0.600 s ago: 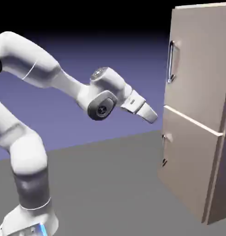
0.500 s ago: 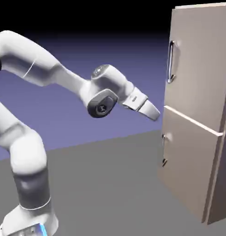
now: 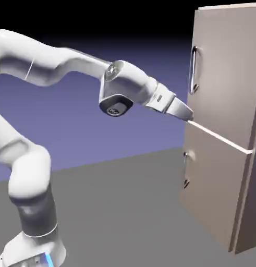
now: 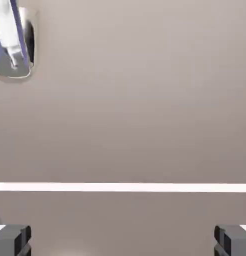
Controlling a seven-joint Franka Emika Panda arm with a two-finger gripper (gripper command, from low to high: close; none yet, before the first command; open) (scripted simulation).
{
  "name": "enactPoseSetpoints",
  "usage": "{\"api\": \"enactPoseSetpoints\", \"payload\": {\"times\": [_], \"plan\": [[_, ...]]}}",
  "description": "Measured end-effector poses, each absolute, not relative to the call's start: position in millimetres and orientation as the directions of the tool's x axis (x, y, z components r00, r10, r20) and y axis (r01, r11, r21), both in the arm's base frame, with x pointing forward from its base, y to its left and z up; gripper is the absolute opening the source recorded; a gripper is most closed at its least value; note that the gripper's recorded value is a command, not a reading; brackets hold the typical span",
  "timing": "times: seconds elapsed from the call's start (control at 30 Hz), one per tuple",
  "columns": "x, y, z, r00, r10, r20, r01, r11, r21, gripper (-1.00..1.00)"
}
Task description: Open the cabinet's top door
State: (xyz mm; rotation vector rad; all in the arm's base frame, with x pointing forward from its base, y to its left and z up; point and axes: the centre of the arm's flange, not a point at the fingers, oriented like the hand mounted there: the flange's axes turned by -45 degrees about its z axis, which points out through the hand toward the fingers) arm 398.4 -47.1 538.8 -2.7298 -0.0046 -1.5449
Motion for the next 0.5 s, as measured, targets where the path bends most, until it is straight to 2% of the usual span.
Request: {"api": "enactPoseSetpoints", "payload": {"times": [0.5], "plan": [[393.8, -51.1, 569.8, 0.341, -0.012, 0.94, -0.007, -1.0, -0.01, 0.0]]}}
